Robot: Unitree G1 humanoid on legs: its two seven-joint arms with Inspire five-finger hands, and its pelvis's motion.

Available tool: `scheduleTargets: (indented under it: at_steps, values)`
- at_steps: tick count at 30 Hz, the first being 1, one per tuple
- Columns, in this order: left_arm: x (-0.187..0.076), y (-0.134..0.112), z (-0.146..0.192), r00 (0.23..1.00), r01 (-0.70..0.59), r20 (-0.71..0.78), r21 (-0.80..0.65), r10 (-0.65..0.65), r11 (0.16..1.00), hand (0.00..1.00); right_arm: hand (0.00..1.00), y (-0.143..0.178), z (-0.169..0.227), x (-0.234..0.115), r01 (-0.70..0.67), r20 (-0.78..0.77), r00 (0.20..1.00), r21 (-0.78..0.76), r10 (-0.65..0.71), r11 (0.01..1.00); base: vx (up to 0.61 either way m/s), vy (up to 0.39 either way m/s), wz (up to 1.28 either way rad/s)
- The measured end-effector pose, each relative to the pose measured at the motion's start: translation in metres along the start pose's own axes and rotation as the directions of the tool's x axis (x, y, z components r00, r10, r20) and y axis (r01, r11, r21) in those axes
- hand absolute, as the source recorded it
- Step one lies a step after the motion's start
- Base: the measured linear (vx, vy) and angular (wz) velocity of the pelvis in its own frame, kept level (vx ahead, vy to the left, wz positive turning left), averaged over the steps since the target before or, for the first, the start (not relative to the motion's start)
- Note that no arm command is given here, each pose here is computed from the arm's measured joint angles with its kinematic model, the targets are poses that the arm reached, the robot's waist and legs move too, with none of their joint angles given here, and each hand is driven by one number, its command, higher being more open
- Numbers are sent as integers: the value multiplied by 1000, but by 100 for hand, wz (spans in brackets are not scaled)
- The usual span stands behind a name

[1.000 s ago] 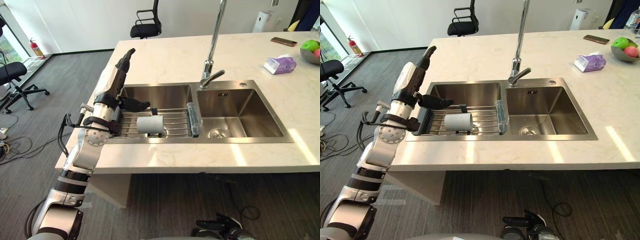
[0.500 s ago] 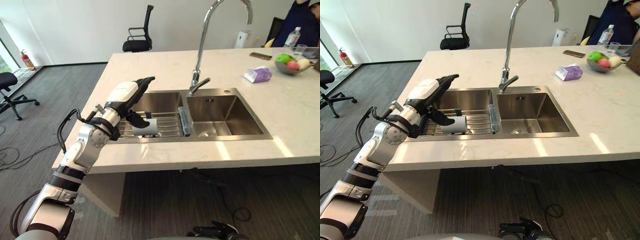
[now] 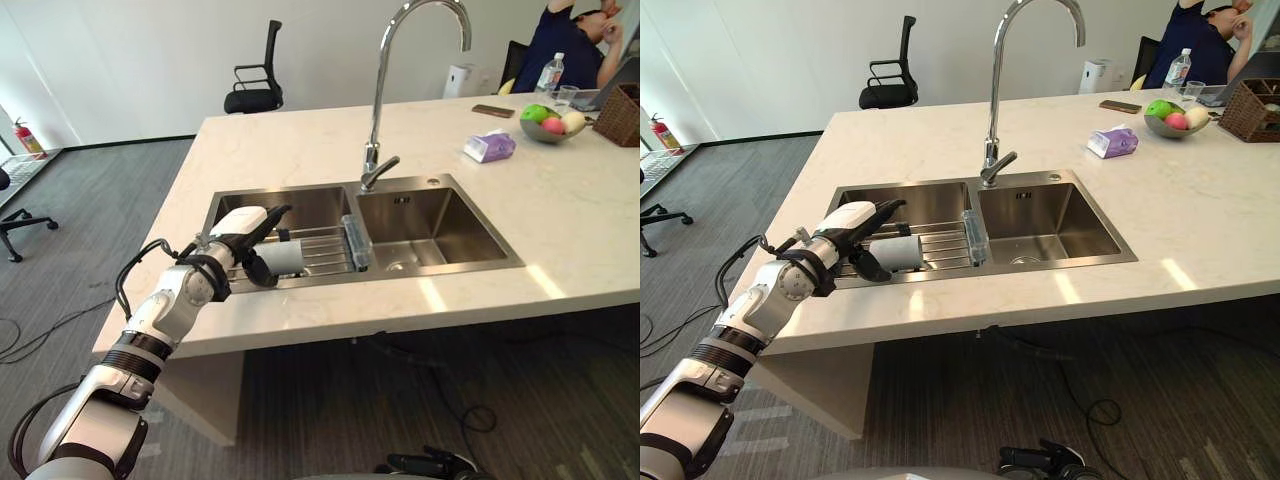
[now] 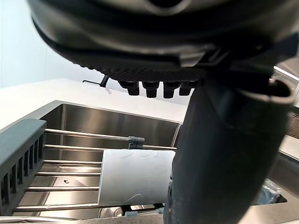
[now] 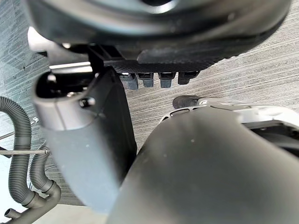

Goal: Walk over to the sink, pick up the cup, carry it to the dishwasher, place the cup inside the dishwasher, then close the dishwasher door

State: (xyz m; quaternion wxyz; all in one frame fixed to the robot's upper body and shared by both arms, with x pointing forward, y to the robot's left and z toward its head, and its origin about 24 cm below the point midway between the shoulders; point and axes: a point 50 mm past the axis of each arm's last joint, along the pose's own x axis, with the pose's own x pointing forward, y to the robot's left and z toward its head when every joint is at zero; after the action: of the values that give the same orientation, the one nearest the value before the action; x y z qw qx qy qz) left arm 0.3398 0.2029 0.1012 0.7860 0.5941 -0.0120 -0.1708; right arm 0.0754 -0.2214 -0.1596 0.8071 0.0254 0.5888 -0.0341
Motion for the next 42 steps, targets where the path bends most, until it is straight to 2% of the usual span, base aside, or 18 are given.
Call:
scheduleTargets:
  at_steps: [23, 37, 42]
  values:
    - [2, -13, -27, 988, -41, -154, -98, 25, 994, 100, 100, 1, -3, 0, 0, 2, 1000, 58, 0, 998, -14, -2, -6]
    - [6, -24, -25, 981, -62, -191, -130, 36, 990, 100, 100, -1, 0, 0, -5, 19, 1000, 85, 4, 996, -20, -5, -7]
    - [6, -25, -25, 979, -50, -203, -91, 30, 995, 100, 100, -3, 1, 0, -6, 22, 1000, 103, 3, 995, -16, -12, -4]
